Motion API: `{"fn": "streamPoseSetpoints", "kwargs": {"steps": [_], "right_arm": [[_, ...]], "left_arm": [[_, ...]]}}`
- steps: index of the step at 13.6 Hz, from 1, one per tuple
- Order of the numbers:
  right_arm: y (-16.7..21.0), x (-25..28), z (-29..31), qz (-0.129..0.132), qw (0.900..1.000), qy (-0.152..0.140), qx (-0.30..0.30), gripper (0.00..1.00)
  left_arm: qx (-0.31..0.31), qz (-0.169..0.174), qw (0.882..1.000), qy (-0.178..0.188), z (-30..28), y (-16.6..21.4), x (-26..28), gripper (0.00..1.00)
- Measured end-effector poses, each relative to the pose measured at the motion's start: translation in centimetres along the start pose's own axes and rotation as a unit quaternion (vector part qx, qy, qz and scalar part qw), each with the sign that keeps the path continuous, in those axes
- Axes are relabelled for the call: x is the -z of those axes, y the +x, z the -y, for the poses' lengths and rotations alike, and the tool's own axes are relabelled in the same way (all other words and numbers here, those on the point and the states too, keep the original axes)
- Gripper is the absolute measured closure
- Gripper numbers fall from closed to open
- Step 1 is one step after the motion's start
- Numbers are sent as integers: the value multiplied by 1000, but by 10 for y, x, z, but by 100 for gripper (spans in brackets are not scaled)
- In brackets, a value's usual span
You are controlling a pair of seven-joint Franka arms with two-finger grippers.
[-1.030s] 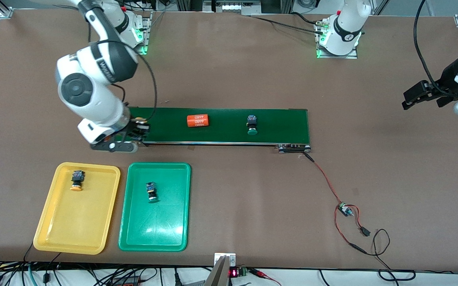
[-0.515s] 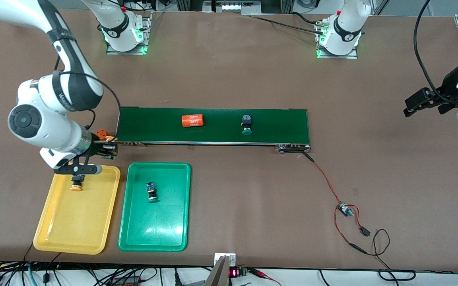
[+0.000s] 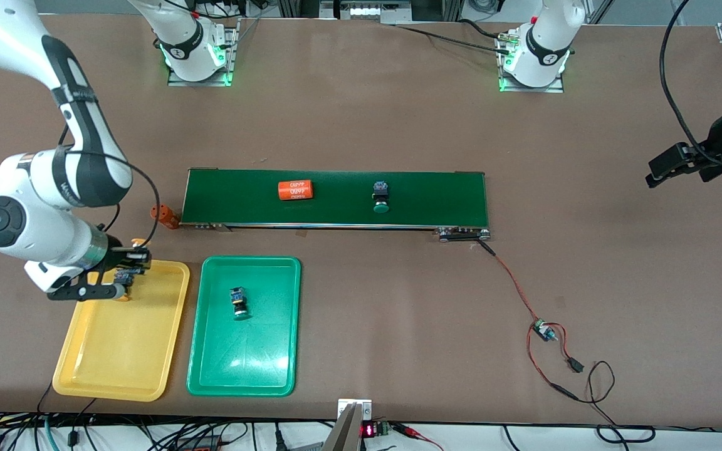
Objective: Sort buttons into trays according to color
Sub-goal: 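Carry the yellow button over the yellow tray with the right gripper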
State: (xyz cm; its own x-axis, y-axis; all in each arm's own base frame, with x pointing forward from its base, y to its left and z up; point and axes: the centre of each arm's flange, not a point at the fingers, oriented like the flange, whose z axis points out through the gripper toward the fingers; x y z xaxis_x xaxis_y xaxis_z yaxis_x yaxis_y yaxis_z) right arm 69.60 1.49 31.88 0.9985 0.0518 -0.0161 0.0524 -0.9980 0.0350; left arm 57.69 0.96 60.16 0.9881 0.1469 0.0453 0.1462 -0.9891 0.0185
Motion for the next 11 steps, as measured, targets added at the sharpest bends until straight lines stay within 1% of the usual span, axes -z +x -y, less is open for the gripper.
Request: {"fn": "streamPoseSetpoints", "kwargs": {"steps": [3,6,9,11], "right_arm": [[10,-34,-29,-9,1000,4,13,58],[16,-42,-30,-26,999,8,19,58],[18,-48,-28,-34,999,11,20,58],[21,-52,-28,-45,999,12,20,58]], "left_arm": [[5,2,1000,0,6,2,-3,0],[6,2,1000,0,7,3,-3,0],[6,2,1000,0,7,3,-3,0],[4,2,1000,0,5,3,-2,0]]}}
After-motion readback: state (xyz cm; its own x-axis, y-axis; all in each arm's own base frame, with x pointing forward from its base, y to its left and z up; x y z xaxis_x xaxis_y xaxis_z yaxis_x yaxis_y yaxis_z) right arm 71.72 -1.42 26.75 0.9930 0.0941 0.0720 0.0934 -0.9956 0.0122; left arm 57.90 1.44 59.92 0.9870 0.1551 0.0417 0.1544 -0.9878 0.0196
